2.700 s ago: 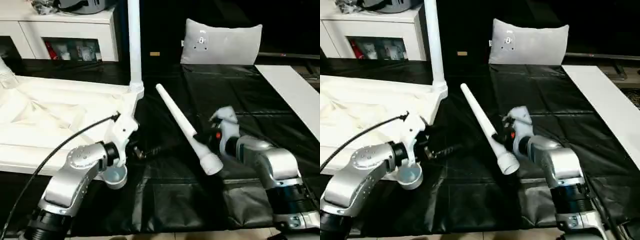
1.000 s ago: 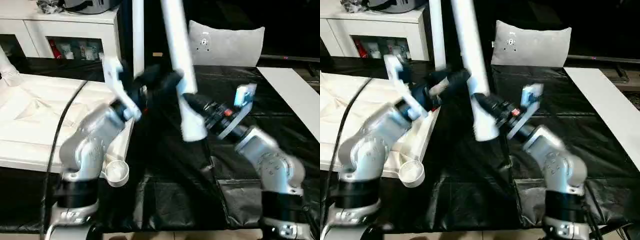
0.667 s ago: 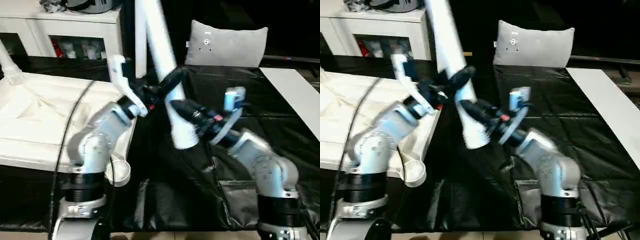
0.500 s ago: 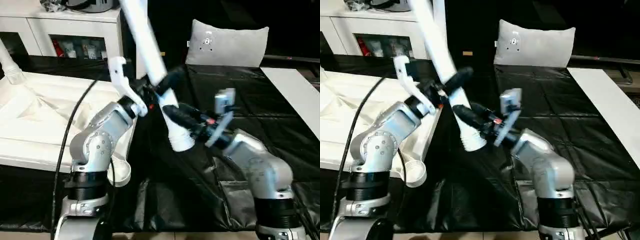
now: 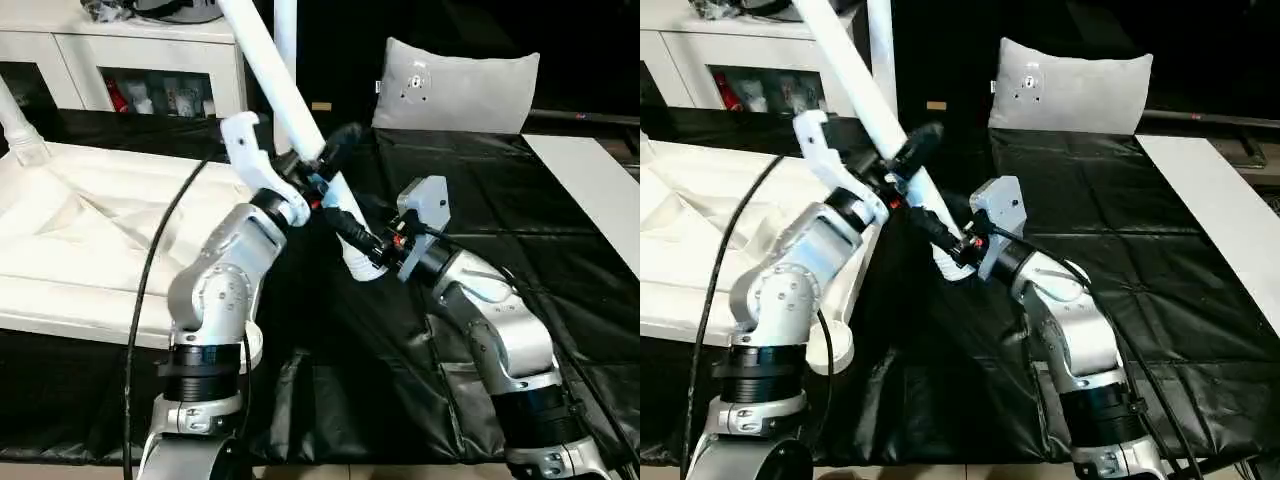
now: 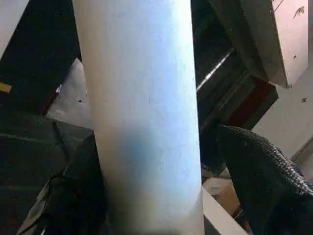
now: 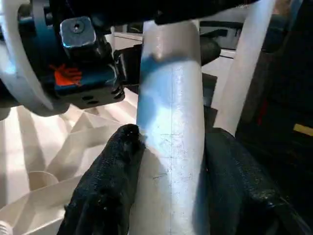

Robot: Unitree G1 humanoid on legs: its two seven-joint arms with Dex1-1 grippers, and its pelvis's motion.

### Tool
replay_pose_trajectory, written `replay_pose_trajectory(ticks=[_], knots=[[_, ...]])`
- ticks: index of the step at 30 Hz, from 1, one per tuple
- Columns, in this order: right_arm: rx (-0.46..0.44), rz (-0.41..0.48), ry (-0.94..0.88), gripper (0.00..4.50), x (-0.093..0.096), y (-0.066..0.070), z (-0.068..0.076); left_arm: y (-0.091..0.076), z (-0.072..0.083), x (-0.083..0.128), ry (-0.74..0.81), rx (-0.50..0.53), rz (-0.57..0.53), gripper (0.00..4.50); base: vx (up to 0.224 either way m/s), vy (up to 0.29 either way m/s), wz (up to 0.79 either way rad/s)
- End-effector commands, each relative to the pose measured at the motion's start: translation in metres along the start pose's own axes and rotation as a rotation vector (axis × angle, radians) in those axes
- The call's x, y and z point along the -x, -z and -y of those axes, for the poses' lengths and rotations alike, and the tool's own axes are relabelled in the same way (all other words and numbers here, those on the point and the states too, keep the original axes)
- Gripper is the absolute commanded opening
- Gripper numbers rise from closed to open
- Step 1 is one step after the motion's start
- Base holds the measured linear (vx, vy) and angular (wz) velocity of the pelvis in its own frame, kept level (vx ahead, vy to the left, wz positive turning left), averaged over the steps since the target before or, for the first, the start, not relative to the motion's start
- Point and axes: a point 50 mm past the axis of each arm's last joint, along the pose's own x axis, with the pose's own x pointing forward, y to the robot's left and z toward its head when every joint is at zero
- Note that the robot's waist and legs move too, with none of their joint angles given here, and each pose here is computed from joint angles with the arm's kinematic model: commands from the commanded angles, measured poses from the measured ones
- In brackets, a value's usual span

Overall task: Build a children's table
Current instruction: Pick table leg

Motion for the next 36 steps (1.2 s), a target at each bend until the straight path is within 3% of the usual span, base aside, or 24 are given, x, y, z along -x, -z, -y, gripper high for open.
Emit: replay_pose_trajectory(ticks=[1, 14, 26, 27, 28, 32, 33, 36], knots=[[0.029, 0.020, 0.005, 1.79, -0.003, -0.005, 0.002, 0.002, 0.006, -0.004, 0.006, -0.020, -0.011, 3.26, 0.000, 0.000, 0.00], [0.047, 0.035, 0.002, 1.78, -0.004, -0.002, 0.000, 0.002, 0.003, -0.003, -0.017, -0.025, -0.004, 2.05, 0.000, 0.000, 0.00], [0.080, 0.019, 0.033, 1.78, -0.006, 0.001, 0.002, 0.002, 0.001, -0.004, -0.031, -0.023, -0.001, 1.86, 0.000, 0.000, 0.00], [0.081, 0.015, 0.046, 2.13, -0.006, 0.001, 0.005, 0.001, 0.001, -0.004, -0.032, -0.024, -0.001, 1.86, 0.000, 0.000, 0.00], [0.019, 0.027, 0.024, 2.34, -0.005, 0.001, 0.005, 0.000, 0.000, -0.003, -0.035, -0.026, 0.002, 1.86, 0.000, 0.000, 0.00], [-0.036, 0.028, -0.030, 2.68, -0.001, -0.004, 0.005, -0.008, -0.005, -0.003, -0.035, -0.055, -0.001, 1.86, 0.000, 0.000, 0.00], [-0.122, 0.077, -0.061, 2.81, 0.004, -0.012, 0.007, -0.012, -0.007, -0.001, -0.010, -0.078, -0.013, 1.86, 0.000, 0.000, 0.00], [-0.187, 0.100, -0.100, 3.00, 0.009, -0.017, 0.007, -0.015, -0.008, 0.000, 0.017, -0.063, -0.018, 1.86, 0.000, 0.000, 0.00]])
